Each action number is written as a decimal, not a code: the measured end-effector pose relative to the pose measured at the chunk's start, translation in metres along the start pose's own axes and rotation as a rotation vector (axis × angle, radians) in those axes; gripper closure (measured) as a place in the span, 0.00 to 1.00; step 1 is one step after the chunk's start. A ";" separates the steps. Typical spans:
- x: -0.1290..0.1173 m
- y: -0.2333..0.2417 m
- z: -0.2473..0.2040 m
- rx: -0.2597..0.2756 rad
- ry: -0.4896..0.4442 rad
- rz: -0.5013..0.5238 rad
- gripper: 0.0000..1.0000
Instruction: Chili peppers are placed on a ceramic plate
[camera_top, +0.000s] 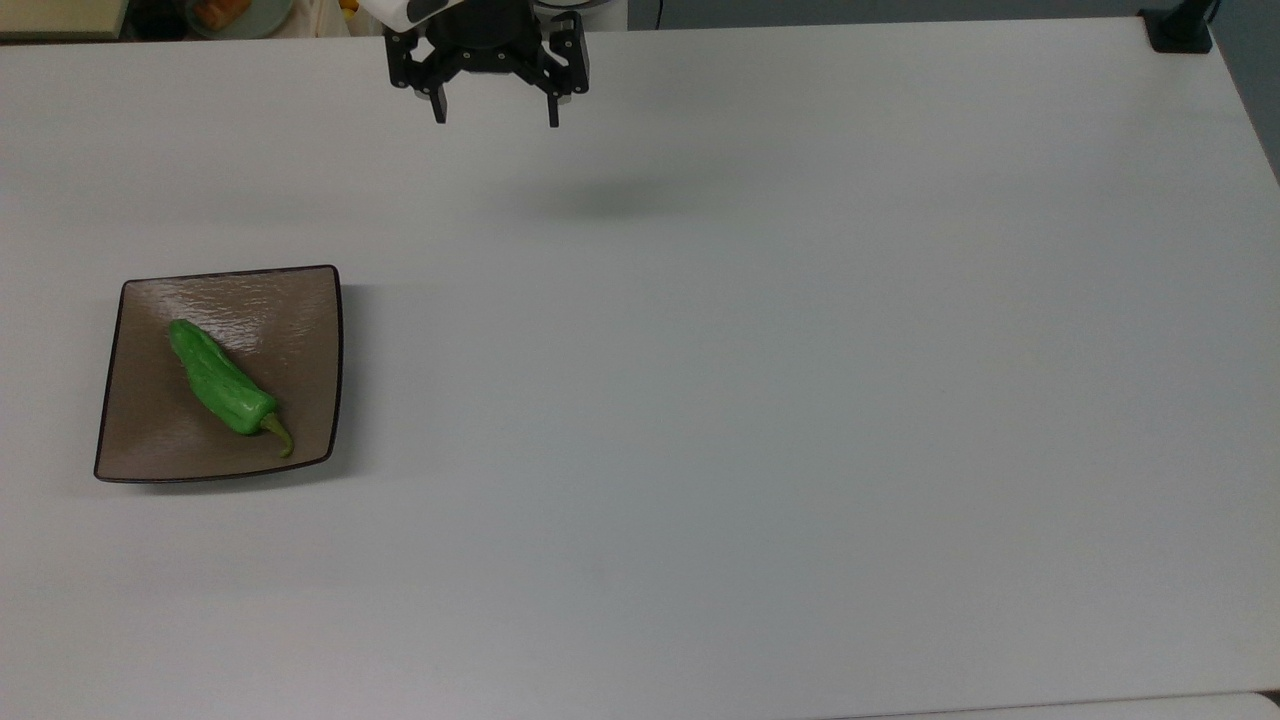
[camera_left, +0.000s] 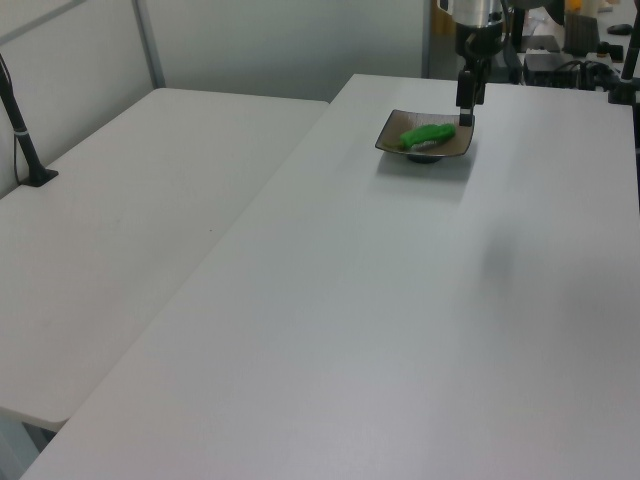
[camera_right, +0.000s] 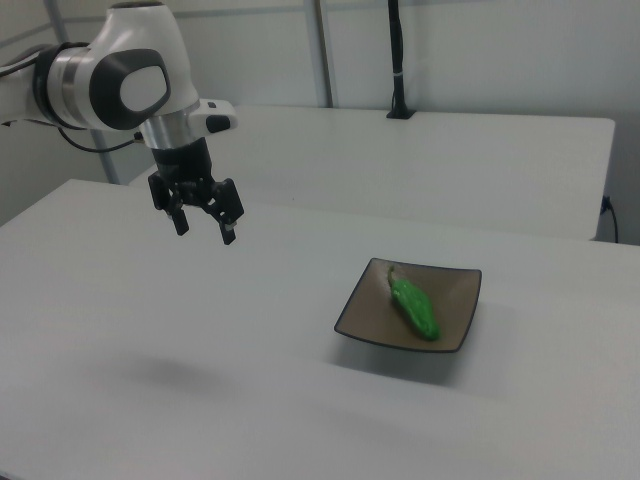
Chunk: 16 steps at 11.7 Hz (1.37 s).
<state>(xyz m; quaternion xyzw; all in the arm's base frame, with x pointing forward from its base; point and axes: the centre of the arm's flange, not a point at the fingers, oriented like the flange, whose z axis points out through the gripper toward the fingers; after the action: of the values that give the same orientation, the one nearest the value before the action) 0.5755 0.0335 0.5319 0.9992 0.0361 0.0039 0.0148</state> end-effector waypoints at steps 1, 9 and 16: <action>0.000 0.000 0.000 0.000 0.001 0.001 0.00; 0.000 -0.001 0.000 0.000 0.001 0.026 0.00; 0.003 0.000 -0.002 0.000 0.019 0.028 0.00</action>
<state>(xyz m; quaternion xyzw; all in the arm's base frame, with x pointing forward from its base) 0.5781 0.0340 0.5335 0.9996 0.0223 0.0136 0.0145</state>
